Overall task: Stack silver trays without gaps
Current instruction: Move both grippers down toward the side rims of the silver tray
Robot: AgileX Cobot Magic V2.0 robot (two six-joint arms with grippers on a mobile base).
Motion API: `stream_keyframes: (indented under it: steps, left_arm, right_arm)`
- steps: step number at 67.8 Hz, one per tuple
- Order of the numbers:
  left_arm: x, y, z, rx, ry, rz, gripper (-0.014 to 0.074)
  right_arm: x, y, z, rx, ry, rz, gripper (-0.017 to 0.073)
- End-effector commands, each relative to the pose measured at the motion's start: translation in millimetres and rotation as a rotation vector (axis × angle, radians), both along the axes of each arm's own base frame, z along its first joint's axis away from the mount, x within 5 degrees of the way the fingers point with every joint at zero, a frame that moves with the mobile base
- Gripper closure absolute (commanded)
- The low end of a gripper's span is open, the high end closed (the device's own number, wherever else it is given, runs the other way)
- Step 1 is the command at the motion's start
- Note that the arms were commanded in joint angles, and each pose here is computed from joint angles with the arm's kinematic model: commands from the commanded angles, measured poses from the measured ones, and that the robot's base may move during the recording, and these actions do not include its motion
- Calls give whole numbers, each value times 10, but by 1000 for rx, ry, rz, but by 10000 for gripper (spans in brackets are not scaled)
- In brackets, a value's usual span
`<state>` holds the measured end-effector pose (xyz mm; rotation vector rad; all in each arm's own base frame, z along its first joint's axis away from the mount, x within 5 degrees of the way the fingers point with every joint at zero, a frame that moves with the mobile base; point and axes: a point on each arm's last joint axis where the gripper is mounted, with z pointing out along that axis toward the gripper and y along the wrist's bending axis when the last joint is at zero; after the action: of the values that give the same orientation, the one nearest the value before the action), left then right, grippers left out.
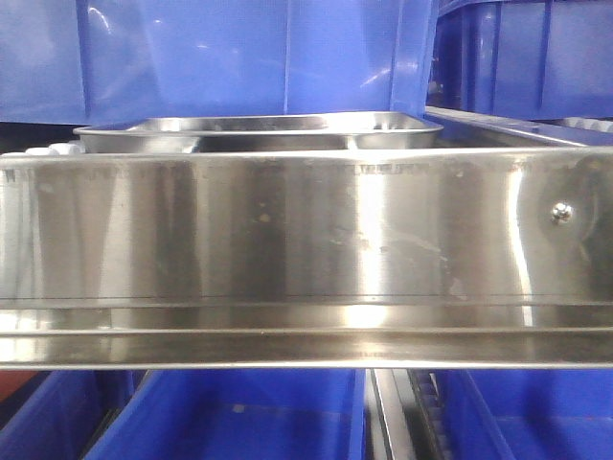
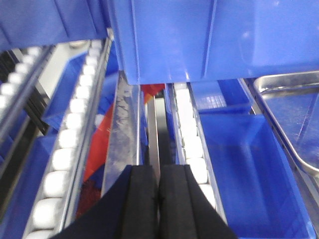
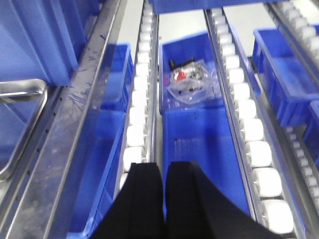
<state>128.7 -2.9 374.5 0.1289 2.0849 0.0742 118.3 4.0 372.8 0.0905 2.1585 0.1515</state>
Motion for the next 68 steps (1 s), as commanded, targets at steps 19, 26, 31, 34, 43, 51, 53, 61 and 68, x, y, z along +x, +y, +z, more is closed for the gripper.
stream_keyframes:
  steps: [19, 26, 31, 34, 43, 51, 53, 61, 68]
  left_arm:
    - [487, -53, 23, -138, 30, 45, 603]
    - [665, -192, 51, -161, 82, -10, 603]
    - [755, -369, 62, -174, 105, -71, 603]
    - [825, -462, 43, -185, 124, -74, 603]
    - [1025, -716, -38, -177, 164, -14, 603]
    - [1144, -916, -98, -142, 226, 20, 603]
    - [1170, -963, -98, -139, 249, 25, 603]
    - [1321, -1090, -172, -117, 380, 74, 603]
    - [1466, -1160, -194, -92, 435, 104, 603]
  right_arm:
    - [362, 11, 37, 70, 8, -7, 575]
    - [530, 87, 57, 91, 74, 30, 573]
    - [677, 183, 76, 131, 98, 45, 573]
    - [779, 240, 64, 146, 127, 40, 573]
    - [1000, 481, 47, 115, 217, 17, 573]
    - [1162, 729, -11, 30, 333, 7, 573]
    - [1208, 789, -42, 20, 366, 12, 573]
    - [1381, 1102, -123, -42, 486, 67, 574]
    - [1559, 1365, -178, -61, 510, 107, 574]
